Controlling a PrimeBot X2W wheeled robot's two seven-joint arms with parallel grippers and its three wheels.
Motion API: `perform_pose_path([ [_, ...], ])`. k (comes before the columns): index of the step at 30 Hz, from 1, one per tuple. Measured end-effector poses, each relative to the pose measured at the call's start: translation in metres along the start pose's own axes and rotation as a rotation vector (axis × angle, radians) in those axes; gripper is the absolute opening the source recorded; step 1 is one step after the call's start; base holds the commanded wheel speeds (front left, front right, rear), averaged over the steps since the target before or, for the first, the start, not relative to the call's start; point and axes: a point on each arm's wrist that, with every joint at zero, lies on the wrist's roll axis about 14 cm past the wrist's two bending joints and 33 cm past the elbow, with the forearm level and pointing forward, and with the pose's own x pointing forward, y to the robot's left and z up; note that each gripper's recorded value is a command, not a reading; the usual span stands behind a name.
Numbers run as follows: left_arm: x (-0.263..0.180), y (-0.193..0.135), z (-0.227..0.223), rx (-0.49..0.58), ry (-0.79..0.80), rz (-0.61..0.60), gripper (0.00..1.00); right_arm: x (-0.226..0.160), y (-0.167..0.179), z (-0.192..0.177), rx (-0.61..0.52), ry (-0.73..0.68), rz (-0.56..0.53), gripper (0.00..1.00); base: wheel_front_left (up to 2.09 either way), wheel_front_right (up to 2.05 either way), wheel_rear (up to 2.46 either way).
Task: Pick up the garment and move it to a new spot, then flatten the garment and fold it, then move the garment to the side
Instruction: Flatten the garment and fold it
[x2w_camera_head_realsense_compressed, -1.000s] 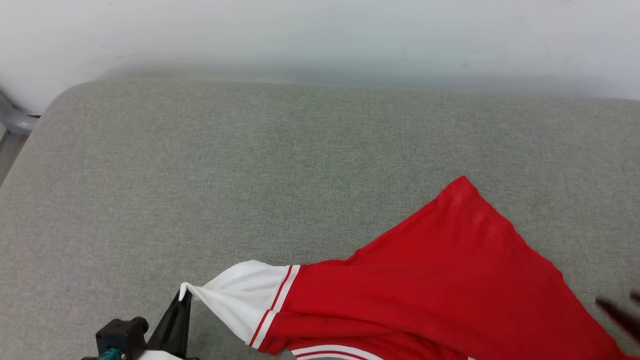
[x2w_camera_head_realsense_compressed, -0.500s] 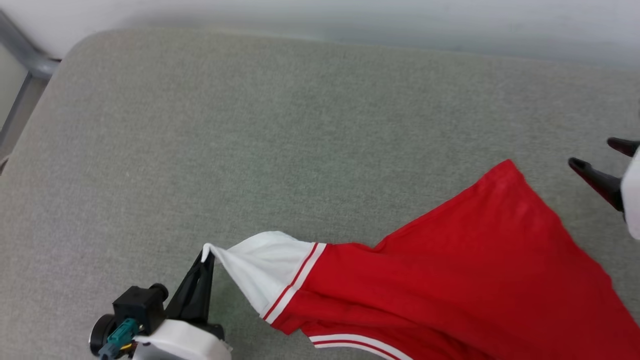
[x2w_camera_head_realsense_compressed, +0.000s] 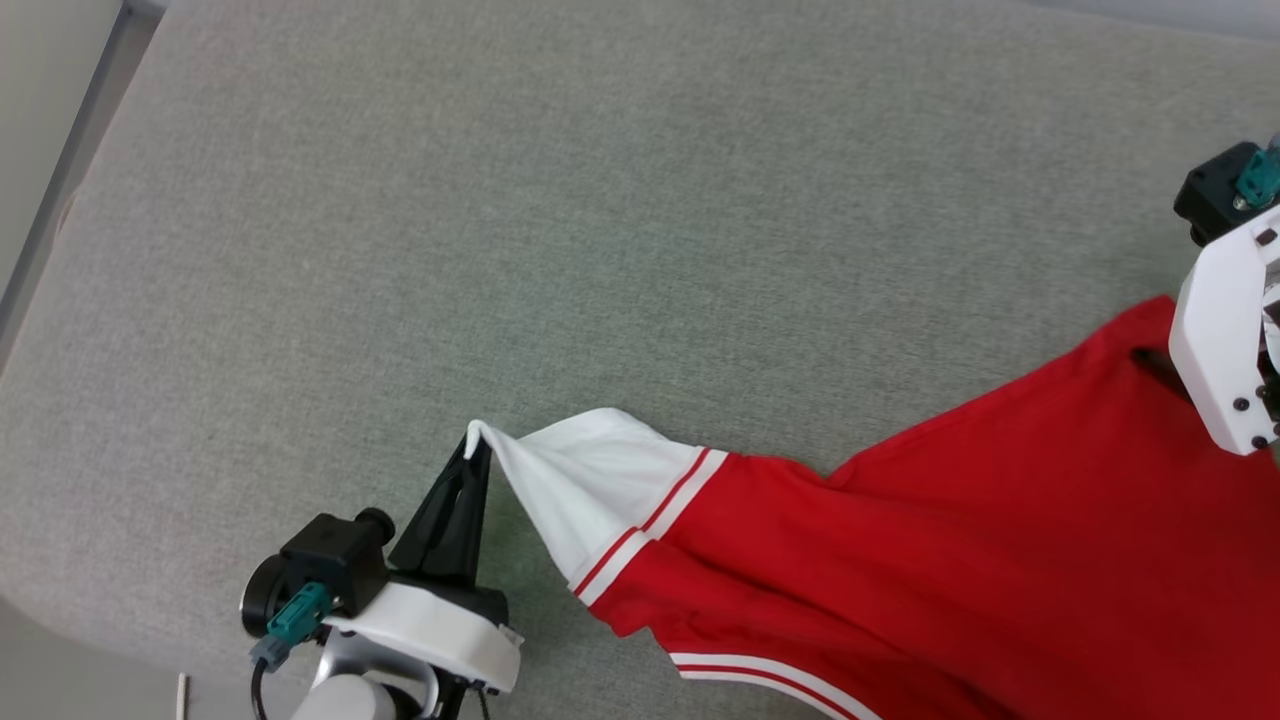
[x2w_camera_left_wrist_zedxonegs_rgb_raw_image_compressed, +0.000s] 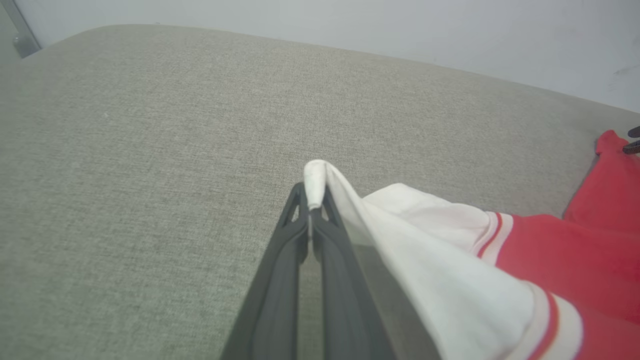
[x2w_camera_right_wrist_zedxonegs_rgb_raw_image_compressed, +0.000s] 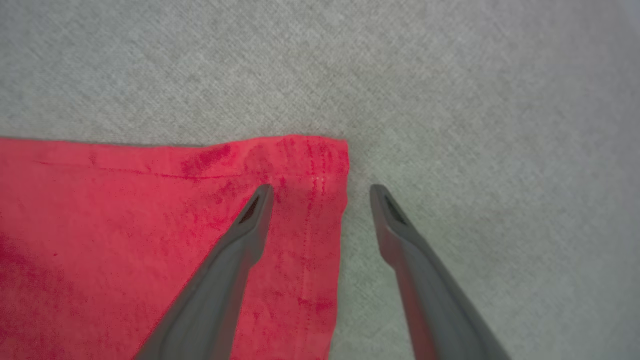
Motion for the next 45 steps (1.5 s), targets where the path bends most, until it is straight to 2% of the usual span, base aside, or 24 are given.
perform_pose_path([
  [5,0.003,0.007,-0.009,-0.001,0.02,0.027,0.0,0.038,0.003,-0.023,-0.016,0.104,0.033,1.0,0.0,0.0,0.0],
  [9,0.004,0.009,-0.01,0.003,0.022,0.034,0.0,0.044,0.003,-0.027,-0.015,0.109,0.045,1.0,0.0,0.0,0.0],
  [10,0.004,0.009,-0.011,0.003,0.023,0.034,0.0,0.044,0.004,-0.027,-0.016,0.107,0.047,0.37,0.0,0.0,0.0],
  [11,0.004,0.009,-0.011,0.004,0.022,0.034,0.0,0.044,0.004,-0.026,-0.013,0.103,0.049,0.0,0.0,0.0,0.0],
  [14,0.004,0.009,-0.009,0.005,0.017,0.032,0.0,0.041,0.007,-0.021,-0.01,0.066,0.057,0.0,0.0,0.0,0.0],
  [20,0.001,0.007,0.003,0.024,-0.018,0.013,0.0,0.021,0.014,0.01,0.032,-0.114,0.072,0.0,0.0,0.0,0.0],
  [27,-0.005,0.009,0.036,0.08,-0.103,-0.015,0.0,-0.037,0.0,0.047,0.065,-0.372,0.016,0.0,0.0,0.0,0.0],
  [31,-0.006,0.001,0.062,0.116,-0.165,-0.059,0.0,-0.074,-0.01,0.057,0.088,-0.506,-0.031,0.0,0.0,0.0,0.0],
  [34,-0.005,-0.01,0.088,0.135,-0.233,-0.098,0.0,-0.103,-0.014,0.062,0.104,-0.606,-0.058,0.0,0.0,0.0,0.0],
  [45,0.01,-0.061,0.232,0.204,-0.601,-0.241,0.0,-0.204,-0.043,0.087,0.138,-0.954,-0.22,0.0,0.0,0.0,0.0],
])
